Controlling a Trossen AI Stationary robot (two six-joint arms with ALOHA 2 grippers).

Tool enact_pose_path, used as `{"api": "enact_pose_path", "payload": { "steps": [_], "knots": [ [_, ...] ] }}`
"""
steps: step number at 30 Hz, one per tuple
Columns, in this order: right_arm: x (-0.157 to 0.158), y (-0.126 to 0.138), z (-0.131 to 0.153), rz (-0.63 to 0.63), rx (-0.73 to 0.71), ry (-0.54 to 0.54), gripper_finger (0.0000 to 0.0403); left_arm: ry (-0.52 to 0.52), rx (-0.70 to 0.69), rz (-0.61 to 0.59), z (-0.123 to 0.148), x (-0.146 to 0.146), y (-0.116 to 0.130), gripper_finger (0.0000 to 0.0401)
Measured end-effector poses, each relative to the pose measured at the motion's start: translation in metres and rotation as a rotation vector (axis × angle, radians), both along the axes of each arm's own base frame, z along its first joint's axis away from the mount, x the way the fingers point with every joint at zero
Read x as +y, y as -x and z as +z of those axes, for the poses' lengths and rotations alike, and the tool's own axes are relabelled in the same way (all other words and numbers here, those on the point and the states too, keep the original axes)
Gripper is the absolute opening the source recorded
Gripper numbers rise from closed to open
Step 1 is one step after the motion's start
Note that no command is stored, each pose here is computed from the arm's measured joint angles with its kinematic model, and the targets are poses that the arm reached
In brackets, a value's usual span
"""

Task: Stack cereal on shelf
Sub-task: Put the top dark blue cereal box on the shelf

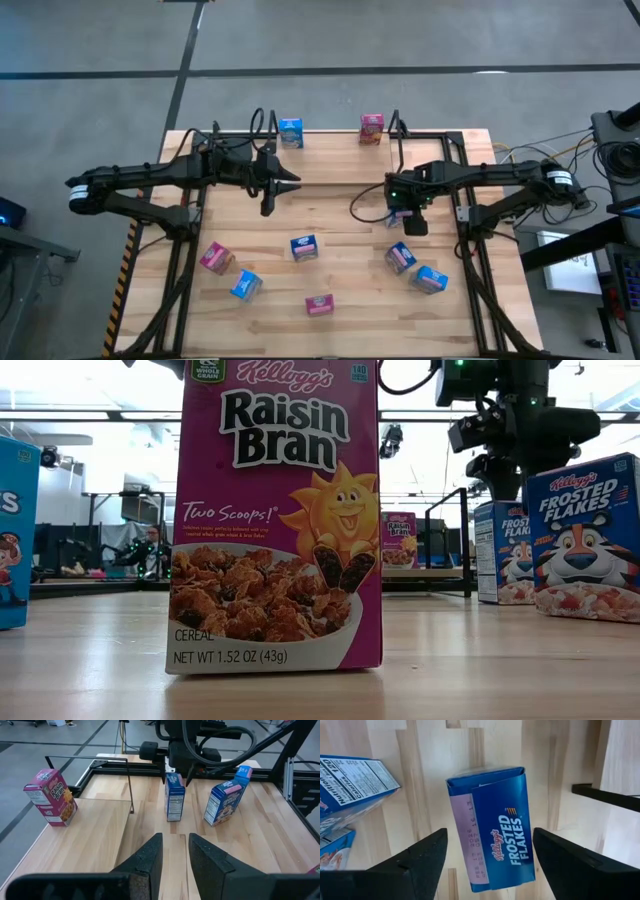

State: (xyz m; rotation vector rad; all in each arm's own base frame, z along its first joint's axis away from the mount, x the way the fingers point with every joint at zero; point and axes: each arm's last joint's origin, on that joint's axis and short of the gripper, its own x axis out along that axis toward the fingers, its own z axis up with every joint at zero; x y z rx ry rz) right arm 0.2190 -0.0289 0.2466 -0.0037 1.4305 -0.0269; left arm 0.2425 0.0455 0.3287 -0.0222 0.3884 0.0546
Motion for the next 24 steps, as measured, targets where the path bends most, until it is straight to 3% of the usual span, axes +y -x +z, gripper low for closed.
{"api": "enact_pose_path", "payload": {
  "steps": [12, 24],
  "knots": [
    [0.0, 0.0, 0.001, -0.012, -0.002, -0.002, 0.0208, -0.001, 0.005, -0.001, 0.0, 0.0, 0.0, 0.0077],
    [0.0, 0.0, 0.012, -0.047, -0.01, -0.012, 0.0196, -0.001, 0.008, -0.001, -0.001, 0.0, 0.0, 0.0077]
  ]
}}
